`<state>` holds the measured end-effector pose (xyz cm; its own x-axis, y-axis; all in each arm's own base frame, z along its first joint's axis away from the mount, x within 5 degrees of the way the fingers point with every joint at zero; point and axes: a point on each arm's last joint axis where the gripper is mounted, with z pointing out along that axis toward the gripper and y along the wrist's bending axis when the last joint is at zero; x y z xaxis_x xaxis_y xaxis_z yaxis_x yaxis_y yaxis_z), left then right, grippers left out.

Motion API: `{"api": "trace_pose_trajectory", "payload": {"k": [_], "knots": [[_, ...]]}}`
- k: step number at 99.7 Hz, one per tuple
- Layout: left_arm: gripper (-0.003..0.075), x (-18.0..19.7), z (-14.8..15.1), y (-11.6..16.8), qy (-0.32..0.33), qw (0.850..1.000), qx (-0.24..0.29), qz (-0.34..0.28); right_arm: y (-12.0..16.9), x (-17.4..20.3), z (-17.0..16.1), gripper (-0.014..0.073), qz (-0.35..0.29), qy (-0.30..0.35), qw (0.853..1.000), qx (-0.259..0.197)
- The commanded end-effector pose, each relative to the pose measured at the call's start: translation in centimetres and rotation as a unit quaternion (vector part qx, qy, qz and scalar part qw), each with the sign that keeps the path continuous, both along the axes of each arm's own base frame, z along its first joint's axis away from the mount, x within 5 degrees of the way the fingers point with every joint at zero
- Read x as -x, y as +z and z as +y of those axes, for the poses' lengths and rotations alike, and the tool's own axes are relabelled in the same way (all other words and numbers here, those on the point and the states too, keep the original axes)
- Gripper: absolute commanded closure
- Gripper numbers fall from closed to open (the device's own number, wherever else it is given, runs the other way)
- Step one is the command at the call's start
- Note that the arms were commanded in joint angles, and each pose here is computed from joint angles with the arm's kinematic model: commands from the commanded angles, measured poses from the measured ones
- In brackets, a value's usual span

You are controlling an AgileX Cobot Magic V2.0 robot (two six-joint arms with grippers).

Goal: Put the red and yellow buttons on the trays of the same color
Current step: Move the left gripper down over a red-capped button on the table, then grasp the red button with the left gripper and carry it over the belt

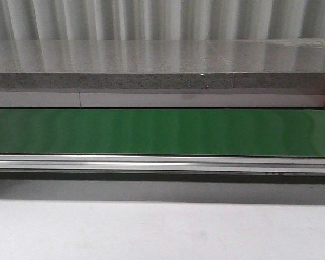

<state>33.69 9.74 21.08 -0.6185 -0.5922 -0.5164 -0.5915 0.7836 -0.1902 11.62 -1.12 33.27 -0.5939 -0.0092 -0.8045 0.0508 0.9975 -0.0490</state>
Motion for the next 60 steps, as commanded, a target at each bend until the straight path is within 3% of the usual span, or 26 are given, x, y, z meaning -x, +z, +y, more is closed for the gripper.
{"api": "trace_pose_trajectory", "payload": {"k": [1,28,60], "knots": [[0.0739,0.5,0.0,4.6,-0.009,0.997,-0.027,-0.073,1.3,-0.1,0.0,0.0661,-0.041,0.002,0.999,0.009],[0.0739,2.9,-3.0,9.7,-0.106,0.984,-0.092,-0.107,1.3,-0.1,0.0,0.0661,-0.041,0.002,0.999,0.009],[0.0739,2.2,-7.9,8.6,-0.234,0.962,-0.125,-0.061,1.3,-0.1,0.0,0.0661,-0.041,0.002,0.999,0.009]]}}
